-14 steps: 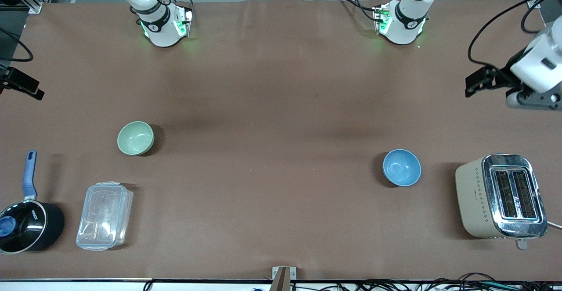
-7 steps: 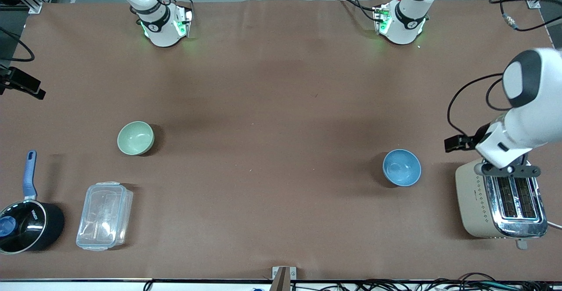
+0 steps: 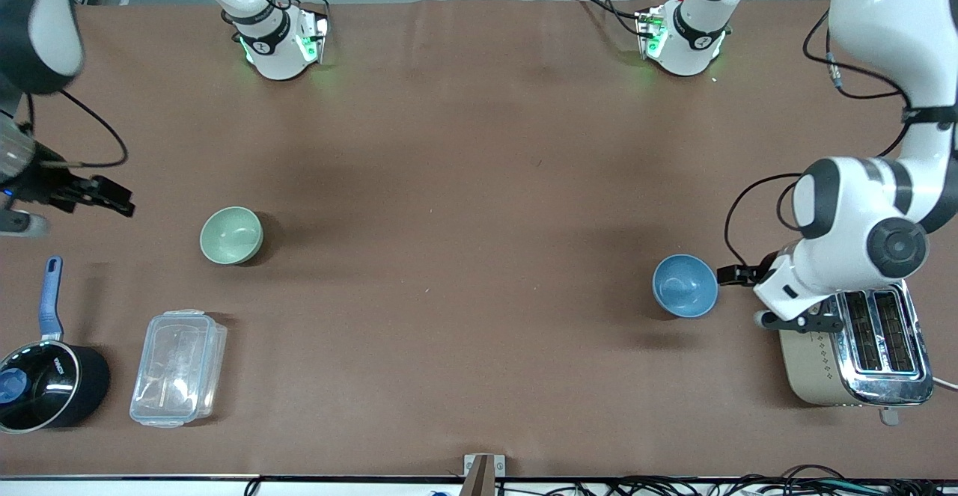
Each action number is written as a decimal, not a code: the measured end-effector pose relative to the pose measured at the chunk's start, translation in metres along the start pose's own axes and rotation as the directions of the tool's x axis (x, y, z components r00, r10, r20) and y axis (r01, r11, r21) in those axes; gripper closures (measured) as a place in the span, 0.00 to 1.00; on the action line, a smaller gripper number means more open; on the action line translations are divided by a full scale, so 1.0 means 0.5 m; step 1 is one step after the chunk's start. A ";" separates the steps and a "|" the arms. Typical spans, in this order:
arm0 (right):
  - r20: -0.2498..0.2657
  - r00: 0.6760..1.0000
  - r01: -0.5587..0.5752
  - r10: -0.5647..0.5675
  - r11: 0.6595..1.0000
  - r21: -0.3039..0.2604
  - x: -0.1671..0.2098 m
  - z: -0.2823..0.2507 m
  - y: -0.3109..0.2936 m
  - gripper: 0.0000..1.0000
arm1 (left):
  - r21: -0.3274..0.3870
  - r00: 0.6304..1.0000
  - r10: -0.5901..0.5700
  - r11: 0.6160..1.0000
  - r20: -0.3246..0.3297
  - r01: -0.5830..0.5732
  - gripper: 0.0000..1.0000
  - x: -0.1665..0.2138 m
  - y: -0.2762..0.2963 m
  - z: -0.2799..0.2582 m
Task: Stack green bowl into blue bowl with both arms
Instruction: 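Grip the blue bowl with the left gripper while the right gripper grips the green bowl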
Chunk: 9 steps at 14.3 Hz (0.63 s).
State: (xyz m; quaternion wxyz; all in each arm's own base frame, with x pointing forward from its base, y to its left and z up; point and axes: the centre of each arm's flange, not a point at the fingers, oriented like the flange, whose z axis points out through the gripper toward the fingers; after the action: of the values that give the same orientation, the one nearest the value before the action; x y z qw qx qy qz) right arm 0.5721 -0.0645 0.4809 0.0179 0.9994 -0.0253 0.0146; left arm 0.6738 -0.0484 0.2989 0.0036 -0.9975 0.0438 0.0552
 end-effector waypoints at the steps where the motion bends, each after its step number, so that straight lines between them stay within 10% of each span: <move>1: -0.004 1.000 0.011 -0.011 1.000 0.000 -0.011 0.061 0.006 0.00 | -0.001 1.000 0.001 1.000 0.012 -0.001 0.00 0.006 0.002 0.041; 3: -0.019 1.000 0.015 -0.015 1.000 0.000 -0.047 0.178 0.018 0.00 | -0.003 1.000 0.005 1.000 0.030 -0.005 0.03 0.013 0.007 0.101; 9: 0.006 0.999 0.048 -0.048 0.999 -0.005 -0.130 0.422 0.031 0.00 | -0.006 0.998 0.007 1.000 0.063 -0.006 0.63 0.014 0.008 0.161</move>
State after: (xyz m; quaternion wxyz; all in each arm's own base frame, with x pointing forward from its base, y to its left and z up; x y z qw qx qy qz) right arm 0.5125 -0.0843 0.2685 0.0209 0.9997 -0.0016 0.0111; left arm 0.6717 -0.0520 0.2181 0.0020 -0.9951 0.0467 0.0868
